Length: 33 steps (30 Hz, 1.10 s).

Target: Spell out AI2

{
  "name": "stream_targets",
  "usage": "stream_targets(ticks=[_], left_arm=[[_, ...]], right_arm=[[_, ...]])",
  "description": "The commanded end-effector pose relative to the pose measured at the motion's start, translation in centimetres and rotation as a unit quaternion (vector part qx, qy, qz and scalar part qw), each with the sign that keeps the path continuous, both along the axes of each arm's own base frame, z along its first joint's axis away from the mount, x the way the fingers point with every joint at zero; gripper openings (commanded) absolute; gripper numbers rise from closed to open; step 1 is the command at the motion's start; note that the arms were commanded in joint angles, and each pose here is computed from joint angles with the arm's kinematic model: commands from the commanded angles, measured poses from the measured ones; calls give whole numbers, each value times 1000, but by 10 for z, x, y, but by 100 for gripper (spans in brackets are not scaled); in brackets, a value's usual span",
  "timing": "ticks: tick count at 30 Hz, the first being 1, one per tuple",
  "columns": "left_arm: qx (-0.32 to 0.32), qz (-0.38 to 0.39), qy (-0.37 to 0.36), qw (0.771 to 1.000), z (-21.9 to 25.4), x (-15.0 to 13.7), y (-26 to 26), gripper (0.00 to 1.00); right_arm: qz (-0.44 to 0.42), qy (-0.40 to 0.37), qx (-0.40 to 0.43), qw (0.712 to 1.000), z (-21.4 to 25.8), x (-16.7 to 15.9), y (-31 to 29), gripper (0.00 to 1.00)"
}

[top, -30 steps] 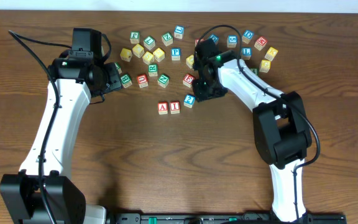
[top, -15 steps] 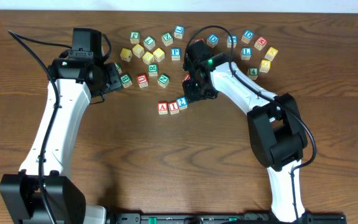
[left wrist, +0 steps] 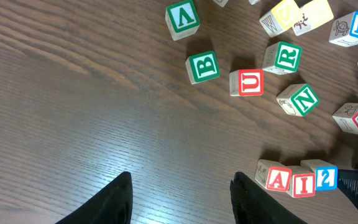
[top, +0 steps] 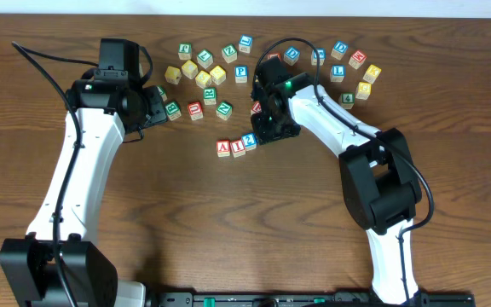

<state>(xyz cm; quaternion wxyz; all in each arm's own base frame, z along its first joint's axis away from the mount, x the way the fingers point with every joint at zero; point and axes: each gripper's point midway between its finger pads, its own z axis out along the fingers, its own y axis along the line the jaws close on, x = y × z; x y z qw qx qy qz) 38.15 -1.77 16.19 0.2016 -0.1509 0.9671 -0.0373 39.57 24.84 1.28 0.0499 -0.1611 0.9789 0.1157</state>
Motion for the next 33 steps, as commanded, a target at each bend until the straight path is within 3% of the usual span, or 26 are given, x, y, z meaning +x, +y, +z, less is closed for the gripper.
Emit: stream_targets(ticks=[1, 12, 17, 24, 33], left_arm=[[6, 2, 13, 1000, -7, -3, 3, 50], [7, 2, 13, 1000, -7, -3, 3, 50], [7, 2, 13, 1000, -7, -3, 3, 50], [7, 2, 13, 1000, -7, -3, 3, 50], [7, 2, 13, 1000, -7, -3, 3, 50]], right_arm=[[3, 3, 7, 1000, -1, 2, 4, 45], [-5, -56, 27, 998, 33, 37, 13, 42], [-13, -64, 47, 997, 35, 37, 37, 19], [-18, -54, 25, 998, 18, 21, 56, 1], [-48, -54, -18, 997, 11, 16, 47, 1]])
